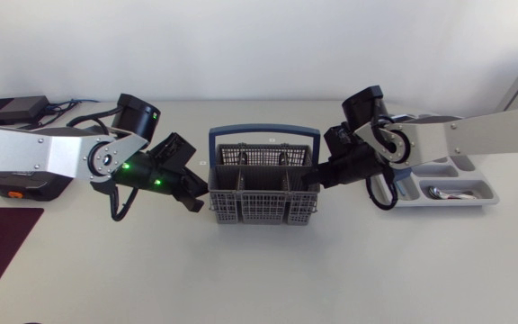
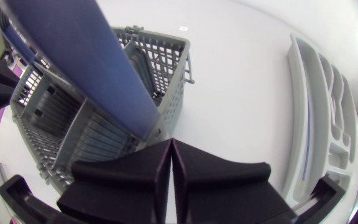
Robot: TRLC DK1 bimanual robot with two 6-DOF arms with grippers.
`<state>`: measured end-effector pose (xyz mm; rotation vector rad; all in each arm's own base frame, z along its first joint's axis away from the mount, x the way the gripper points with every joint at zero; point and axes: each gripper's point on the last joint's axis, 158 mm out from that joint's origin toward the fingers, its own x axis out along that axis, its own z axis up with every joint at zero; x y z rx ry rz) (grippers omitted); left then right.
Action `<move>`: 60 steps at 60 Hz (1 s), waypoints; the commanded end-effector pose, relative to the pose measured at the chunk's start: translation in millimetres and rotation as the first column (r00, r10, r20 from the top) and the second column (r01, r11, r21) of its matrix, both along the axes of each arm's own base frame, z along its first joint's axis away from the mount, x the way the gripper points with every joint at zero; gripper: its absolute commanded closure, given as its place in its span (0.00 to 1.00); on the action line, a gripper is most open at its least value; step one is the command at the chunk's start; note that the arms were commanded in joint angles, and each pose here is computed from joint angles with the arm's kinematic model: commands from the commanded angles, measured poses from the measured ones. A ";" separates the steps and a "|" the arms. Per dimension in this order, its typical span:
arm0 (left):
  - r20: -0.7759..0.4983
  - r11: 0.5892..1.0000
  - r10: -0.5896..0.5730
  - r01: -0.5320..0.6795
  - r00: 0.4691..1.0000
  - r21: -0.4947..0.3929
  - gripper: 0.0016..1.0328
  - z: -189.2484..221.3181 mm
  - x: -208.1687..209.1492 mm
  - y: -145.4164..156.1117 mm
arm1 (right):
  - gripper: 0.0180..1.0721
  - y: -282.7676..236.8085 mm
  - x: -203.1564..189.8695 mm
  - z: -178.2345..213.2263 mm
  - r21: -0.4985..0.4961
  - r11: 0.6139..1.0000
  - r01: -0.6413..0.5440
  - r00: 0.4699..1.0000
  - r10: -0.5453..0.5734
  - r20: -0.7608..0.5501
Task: Unload the cutlery basket into the drawer organizer.
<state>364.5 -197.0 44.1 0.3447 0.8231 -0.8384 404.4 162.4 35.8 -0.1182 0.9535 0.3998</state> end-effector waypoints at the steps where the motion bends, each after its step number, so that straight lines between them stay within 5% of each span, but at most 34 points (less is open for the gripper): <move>1: 0.019 0.999 -0.039 0.040 0.999 -0.030 0.81 6.3 10.2 -13.2 | 0.94 27.0 2.1 6.9 0.046 0.998 -0.044 0.999 0.044 0.005; 38: 0.023 0.999 -0.019 0.020 1.000 -0.035 0.81 6.5 32.9 -12.7 | 0.94 30.2 22.7 1.0 0.033 0.999 -0.032 0.999 0.032 0.005; 60: 0.063 0.998 0.041 -0.039 0.997 -0.046 0.80 30.4 26.8 16.8 | 0.91 -17.3 13.1 19.2 0.017 0.998 0.062 0.997 -0.063 0.042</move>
